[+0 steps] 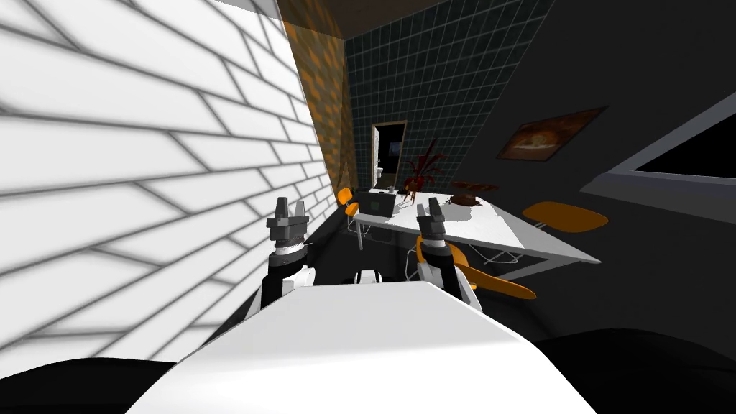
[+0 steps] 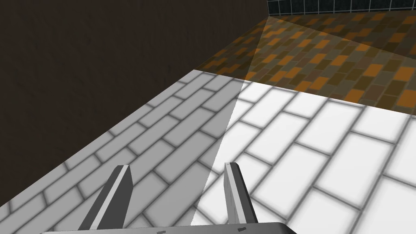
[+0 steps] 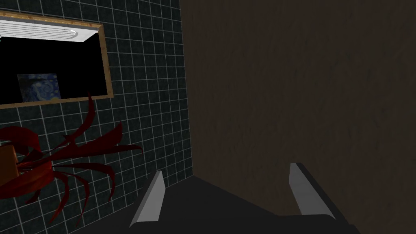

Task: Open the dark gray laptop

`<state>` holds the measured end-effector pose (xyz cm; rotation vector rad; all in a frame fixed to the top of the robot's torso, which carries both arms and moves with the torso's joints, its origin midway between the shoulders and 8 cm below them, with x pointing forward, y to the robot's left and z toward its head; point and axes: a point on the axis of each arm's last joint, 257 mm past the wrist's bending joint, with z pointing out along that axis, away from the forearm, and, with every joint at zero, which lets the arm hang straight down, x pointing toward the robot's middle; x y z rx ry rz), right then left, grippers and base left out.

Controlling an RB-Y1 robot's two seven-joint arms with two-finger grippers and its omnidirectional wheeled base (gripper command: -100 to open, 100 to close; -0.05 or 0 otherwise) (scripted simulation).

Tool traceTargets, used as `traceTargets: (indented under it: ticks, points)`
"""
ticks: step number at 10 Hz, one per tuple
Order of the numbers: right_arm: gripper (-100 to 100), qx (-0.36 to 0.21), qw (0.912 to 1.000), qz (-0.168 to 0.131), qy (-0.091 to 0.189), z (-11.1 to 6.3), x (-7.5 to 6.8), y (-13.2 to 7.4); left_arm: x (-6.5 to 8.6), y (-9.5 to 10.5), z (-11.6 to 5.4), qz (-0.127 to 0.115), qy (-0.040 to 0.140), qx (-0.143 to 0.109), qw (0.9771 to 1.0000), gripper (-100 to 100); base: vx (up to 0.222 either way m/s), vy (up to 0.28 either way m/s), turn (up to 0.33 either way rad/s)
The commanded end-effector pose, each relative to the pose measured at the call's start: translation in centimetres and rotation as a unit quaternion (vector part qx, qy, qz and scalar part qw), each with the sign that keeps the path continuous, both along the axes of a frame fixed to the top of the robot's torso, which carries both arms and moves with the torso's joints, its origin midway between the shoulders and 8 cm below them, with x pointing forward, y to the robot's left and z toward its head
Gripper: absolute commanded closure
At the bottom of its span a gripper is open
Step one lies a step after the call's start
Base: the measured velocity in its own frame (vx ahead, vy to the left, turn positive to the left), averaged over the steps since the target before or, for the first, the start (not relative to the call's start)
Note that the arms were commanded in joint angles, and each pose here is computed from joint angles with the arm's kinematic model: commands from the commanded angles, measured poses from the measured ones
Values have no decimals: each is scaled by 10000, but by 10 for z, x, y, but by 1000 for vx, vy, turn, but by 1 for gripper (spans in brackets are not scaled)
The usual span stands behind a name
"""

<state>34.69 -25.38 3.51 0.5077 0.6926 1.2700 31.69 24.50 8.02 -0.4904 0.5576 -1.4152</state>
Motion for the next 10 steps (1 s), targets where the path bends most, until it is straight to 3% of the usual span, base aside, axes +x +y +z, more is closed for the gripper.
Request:
traceTargets:
  ticks: [1, 3, 5, 8, 9, 10]
  points:
    - [-100, -602, 9977, -136, 286, -16, 7, 3, 0, 0, 0, 0, 0, 0, 10000, 0, 47, 111, -140]
    - [-100, -1150, 9912, -343, 559, -33, 13, 3, 0, 0, 0, 0, 0, -1, 10000, 0, 64, 142, -166]
    - [-100, -1752, 9789, -614, 858, -52, 19, -2, 0, 0, 0, 0, 0, -1, 10000, 0, 74, 159, -230]
    - [-100, -2670, 9487, -1071, 1309, -84, 26, -15, 0, 0, 0, 0, 0, -1, 10000, 0, 64, 183, -235]
    - [-100, -2703, 9477, -1080, 1309, -84, 26, -14, 0, 0, 0, 0, 0, -1, 10000, 0, 31, 140, -84]
    - [-100, -3019, 9341, -1238, 1450, -95, 28, -20, 0, 0, 0, -1, 0, 0, 10000, 0, 41, 131, -127]
